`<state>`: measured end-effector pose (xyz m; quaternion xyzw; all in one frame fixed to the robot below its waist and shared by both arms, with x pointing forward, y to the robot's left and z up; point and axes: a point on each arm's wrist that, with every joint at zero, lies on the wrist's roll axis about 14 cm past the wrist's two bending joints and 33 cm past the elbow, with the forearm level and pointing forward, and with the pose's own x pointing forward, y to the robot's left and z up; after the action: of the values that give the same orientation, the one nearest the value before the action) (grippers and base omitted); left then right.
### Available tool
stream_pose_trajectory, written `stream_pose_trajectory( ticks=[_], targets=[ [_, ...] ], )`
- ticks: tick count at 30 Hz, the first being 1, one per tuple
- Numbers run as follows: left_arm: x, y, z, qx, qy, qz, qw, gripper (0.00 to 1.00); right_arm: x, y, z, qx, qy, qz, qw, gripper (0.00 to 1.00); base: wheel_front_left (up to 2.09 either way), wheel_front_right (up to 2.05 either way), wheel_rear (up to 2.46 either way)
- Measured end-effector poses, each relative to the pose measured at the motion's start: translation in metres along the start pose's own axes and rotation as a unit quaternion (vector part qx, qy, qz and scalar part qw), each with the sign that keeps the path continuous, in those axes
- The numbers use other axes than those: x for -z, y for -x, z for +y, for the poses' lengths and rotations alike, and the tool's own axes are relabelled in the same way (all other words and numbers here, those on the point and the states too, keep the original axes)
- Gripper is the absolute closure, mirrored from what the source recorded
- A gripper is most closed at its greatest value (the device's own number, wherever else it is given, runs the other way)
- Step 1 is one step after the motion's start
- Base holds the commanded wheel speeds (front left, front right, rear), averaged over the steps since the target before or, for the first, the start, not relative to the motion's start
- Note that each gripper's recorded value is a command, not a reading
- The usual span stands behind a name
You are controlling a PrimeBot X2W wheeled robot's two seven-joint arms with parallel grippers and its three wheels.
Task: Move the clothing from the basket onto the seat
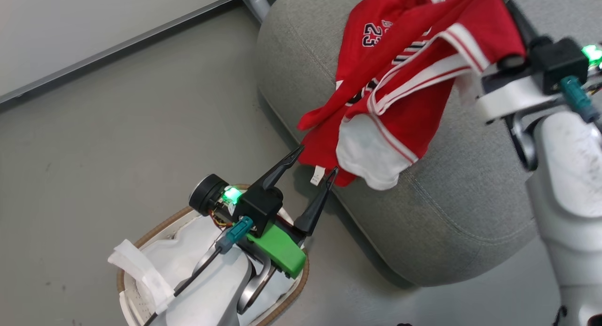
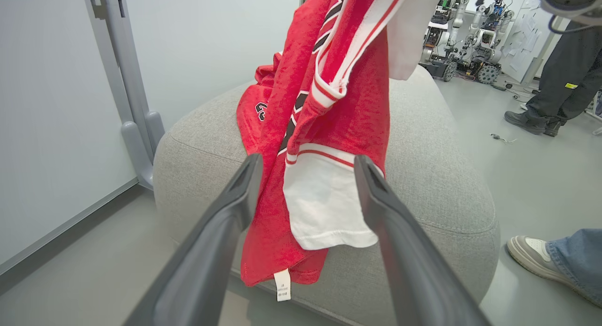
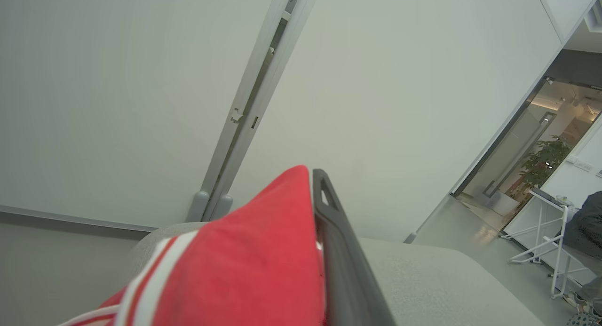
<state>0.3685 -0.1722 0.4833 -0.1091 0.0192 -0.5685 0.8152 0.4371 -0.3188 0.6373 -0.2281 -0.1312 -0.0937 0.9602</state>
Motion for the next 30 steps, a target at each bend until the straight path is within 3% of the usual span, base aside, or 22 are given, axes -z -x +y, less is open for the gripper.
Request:
stream_pose_trajectory(
  ticks=[6, 11, 16, 23, 30],
  targets=[
    [0.002, 0.011, 0.016, -0.023, -0.003, 0.002, 1.000, 0.00, -0.023, -0.060, -0.047, 0.018, 0.046, -0.027, 0.998, 1.00, 0.00, 0.00, 0.00],
    [0.005, 0.019, 0.033, -0.038, -0.016, 0.007, 0.999, 0.00, -0.055, -0.104, -0.117, 0.081, 0.079, -0.035, 0.993, 1.00, 0.00, 0.00, 0.00],
    [0.008, 0.027, 0.055, -0.059, -0.019, 0.007, 0.998, 0.00, -0.053, -0.127, -0.150, 0.115, 0.098, -0.015, 0.988, 1.00, 0.00, 0.00, 0.00],
    [0.024, 0.038, 0.087, -0.087, -0.015, 0.015, 0.996, 0.00, 0.044, -0.135, -0.128, 0.108, 0.072, 0.075, 0.989, 1.00, 0.00, 0.00, 0.00],
    [0.061, 0.052, 0.104, -0.104, 0.009, 0.046, 0.993, 0.00, 0.167, -0.102, -0.066, 0.073, 0.029, 0.199, 0.977, 1.00, 0.00, 0.00, 0.00]
  ],
)
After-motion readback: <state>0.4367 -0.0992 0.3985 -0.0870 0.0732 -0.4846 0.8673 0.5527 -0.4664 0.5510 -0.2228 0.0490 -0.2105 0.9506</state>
